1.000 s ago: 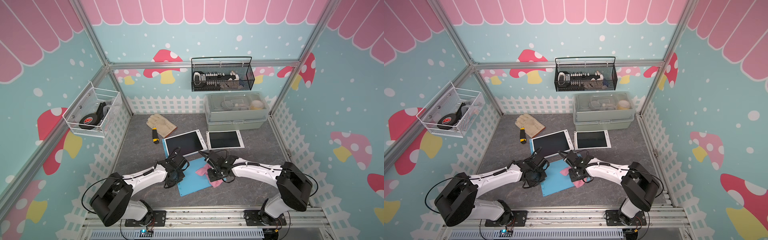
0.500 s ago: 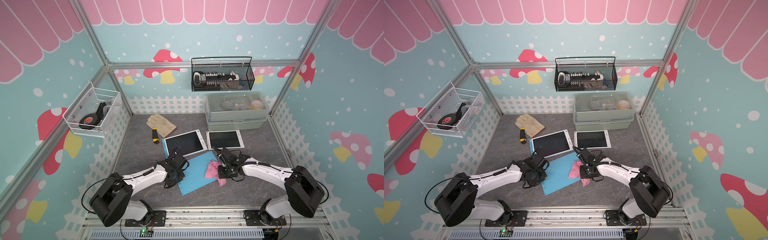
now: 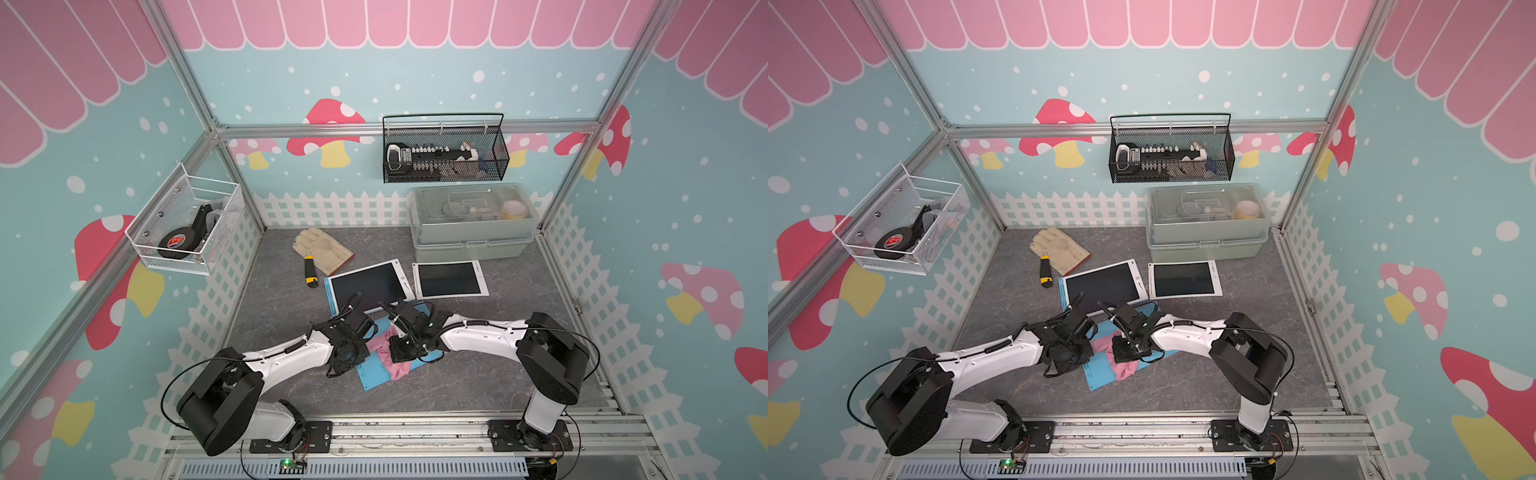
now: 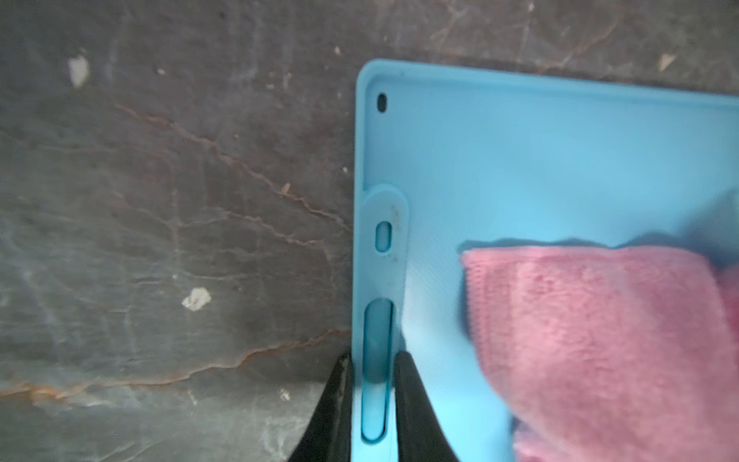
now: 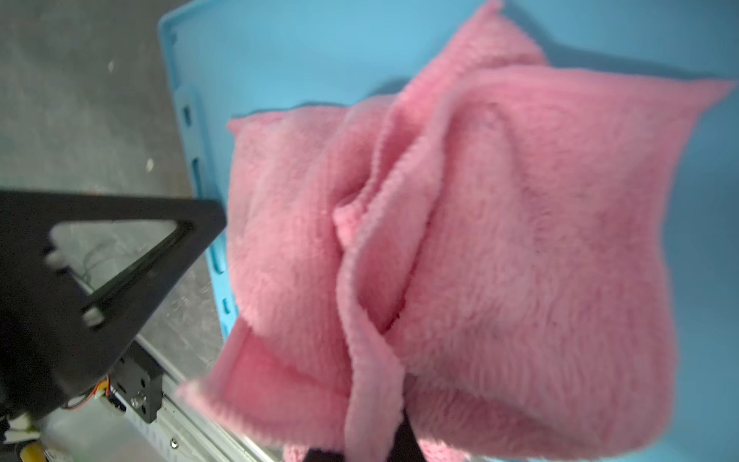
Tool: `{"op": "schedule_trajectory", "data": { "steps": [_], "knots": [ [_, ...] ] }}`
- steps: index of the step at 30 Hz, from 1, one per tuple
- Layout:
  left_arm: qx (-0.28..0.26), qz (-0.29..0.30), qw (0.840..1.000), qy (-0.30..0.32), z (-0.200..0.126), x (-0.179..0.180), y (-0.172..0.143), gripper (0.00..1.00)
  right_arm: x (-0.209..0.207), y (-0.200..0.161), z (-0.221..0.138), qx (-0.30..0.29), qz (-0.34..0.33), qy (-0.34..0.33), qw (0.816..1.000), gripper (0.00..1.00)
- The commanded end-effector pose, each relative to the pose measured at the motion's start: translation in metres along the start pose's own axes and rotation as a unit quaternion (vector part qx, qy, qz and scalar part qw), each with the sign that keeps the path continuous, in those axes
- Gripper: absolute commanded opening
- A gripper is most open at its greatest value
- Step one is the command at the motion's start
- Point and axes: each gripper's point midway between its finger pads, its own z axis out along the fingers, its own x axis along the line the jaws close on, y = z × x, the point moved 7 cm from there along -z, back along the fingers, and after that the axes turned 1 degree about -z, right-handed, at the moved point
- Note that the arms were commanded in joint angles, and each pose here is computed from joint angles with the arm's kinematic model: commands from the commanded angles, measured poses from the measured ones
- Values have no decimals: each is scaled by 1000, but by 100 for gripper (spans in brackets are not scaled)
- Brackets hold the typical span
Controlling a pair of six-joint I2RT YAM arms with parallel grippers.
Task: Wipe the drawing tablet
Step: Wipe the dirt from the drawing tablet.
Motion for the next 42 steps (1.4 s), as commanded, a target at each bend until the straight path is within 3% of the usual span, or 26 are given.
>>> {"op": "schedule_trajectory", "data": {
  "steps": [1, 6, 10, 13, 14, 18, 21, 24, 30, 34, 38, 42],
  "knots": [
    [2, 11, 999, 49, 15, 24, -5, 17, -49, 7, -16, -9, 54, -43, 998, 0],
    [3, 10, 999, 49, 16, 30, -5, 16, -52, 11, -34, -17, 24, -63, 998, 0],
    [2, 12, 999, 40, 16, 30, -4, 15, 9, 19, -11, -12, -27, -18, 999, 0],
    [6, 17, 999, 29, 16, 27, -4, 11, 50, 31, 9, -9, -29, 38, 999, 0],
    [7, 18, 999, 26, 16, 26, -4, 11, 50, 33, 25, -2, -15, 45, 999, 0],
    [5, 20, 1000, 21, 15, 27, -3, 11, 24, 53, 32, -12, 41, 48, 998, 0],
    [6, 16, 1000, 22, 16, 30, -3, 11, -19, 61, 17, -29, 75, 25, 996, 0],
    [8, 14, 1000, 22, 18, 32, -4, 11, -37, 62, -6, -45, 62, 0, 997, 0],
    [10, 15, 1000, 18, 18, 31, -4, 11, 16, 64, 15, -29, 11, 34, 999, 0],
    [9, 14, 1000, 14, 16, 32, -4, 11, 54, 78, 44, -27, 34, 96, 994, 0],
    [6, 7, 1000, 13, 16, 35, -4, 11, 44, 91, 53, -30, 66, 111, 991, 0],
    [9, -2, 1000, 16, 16, 39, -6, 11, 4, 92, 34, -45, 89, 84, 991, 0]
  ]
}}
